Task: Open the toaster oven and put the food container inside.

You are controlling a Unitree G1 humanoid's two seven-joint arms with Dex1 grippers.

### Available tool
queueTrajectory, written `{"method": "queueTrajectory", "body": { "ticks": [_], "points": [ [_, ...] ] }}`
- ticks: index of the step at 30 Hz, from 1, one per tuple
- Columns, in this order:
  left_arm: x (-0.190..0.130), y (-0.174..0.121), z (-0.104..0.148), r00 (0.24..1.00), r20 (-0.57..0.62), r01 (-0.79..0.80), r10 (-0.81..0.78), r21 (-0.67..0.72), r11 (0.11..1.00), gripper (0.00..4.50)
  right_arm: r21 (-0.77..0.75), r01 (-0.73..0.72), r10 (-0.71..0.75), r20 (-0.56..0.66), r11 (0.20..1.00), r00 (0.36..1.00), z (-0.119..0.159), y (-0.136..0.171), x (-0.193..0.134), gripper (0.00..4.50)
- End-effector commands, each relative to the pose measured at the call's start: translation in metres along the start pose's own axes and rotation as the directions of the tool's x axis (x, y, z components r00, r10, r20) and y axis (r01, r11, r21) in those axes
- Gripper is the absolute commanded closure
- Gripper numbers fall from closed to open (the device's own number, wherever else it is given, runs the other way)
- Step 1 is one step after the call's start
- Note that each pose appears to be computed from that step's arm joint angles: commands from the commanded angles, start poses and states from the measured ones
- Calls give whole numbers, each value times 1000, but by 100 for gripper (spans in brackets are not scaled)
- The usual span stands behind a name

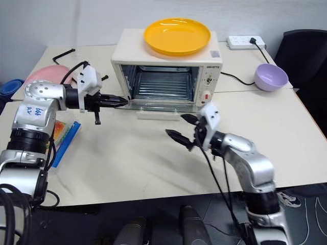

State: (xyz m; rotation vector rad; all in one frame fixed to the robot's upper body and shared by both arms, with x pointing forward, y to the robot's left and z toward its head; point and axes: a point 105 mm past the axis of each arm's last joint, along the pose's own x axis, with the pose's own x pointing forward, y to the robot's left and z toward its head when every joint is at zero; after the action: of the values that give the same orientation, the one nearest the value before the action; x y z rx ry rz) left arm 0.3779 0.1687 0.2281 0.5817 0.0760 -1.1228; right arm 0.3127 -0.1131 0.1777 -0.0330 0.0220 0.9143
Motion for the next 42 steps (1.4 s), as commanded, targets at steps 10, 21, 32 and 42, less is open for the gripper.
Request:
{"method": "queueTrajectory", "body": {
  "ticks": [10,21,32,42],
  "points": [
    [3,-35,-36,995,-95,-13,7,-54,998,448,-65,-150,148,-23,987,989,36,24,-49,0],
    [1,-48,-41,984,-107,-156,145,-101,983,392,-97,-246,249,25,965,968,57,29,-27,0],
    [-97,-87,-5,824,-46,-514,564,-478,712,54,-105,-403,408,30,909,912,75,36,-15,0],
    [-166,-144,-39,523,-202,-674,828,-692,257,5,-90,-522,524,1,848,852,78,35,6,0]
  ]
}}
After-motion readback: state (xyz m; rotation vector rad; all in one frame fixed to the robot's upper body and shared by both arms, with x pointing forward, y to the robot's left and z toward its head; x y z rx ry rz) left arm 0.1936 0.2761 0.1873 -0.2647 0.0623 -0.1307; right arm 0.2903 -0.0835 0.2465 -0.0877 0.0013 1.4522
